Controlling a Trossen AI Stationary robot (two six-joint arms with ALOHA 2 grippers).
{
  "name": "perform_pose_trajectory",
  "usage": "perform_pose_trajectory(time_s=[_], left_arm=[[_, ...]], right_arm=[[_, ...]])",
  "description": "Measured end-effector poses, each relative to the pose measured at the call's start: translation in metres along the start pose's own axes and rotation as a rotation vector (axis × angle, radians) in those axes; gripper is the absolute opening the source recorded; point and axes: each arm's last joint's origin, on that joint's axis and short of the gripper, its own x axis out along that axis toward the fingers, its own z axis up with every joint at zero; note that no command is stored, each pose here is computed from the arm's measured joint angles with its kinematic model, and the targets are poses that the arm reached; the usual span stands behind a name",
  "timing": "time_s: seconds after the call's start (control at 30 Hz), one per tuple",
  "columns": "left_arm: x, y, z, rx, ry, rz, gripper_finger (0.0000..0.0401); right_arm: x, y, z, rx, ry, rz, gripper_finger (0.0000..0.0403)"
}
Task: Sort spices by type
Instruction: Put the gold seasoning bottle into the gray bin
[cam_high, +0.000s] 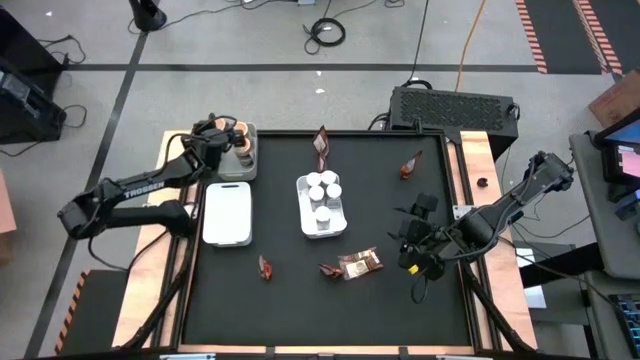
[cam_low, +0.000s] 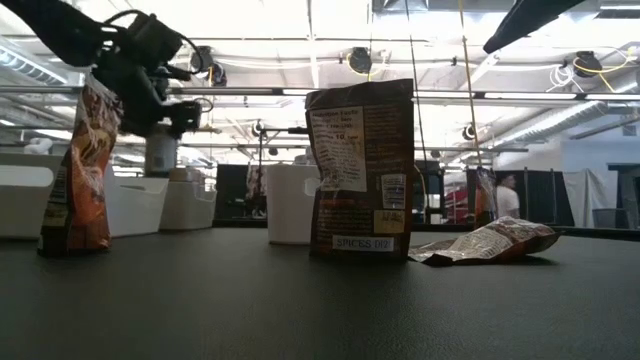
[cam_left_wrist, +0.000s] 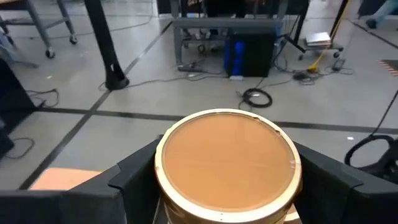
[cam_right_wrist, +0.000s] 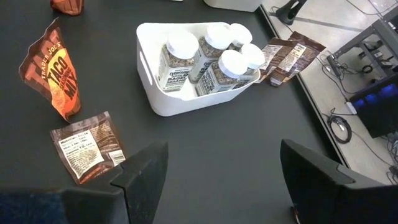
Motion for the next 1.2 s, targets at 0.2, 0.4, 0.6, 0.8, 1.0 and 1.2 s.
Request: perform_pose_trajectory(time_s=[0.2,0.4,0.6,0.8,1.0,1.2], left_arm=[[0.015,-0.004,-0.012,0.05,0.047,0.044,0.0283],[0.026,-0.006,-0.021,0.08,0.091,0.059,0.0283],[0.033,-0.008,-0.029,0.099,0.123,0.056,0.0283],[0.037,-0.012,-0.035,0.111,0.144,0.044,0.0283],[0.038,-0.014,-0.034,0.095,0.142,0.014,0.0328],[0.038,-0.014,-0.034,0.105,0.143,0.012,0.0348]], right_arm=[[0.0,0.0,0.0,0.021,0.003,0.003,0.0265],[0.0,0.0,0.0,0.014,0.004,0.005,0.0265],[0.0,0.0,0.0,0.013,0.004,0.005,0.0265],[0.0,0.0,0.0,0.011,0.004,0.005,0.0265],[0.0,0.0,0.0,0.01,0.005,0.005,0.0265],[0.0,0.0,-0.001,0.005,0.009,0.002,0.0265]])
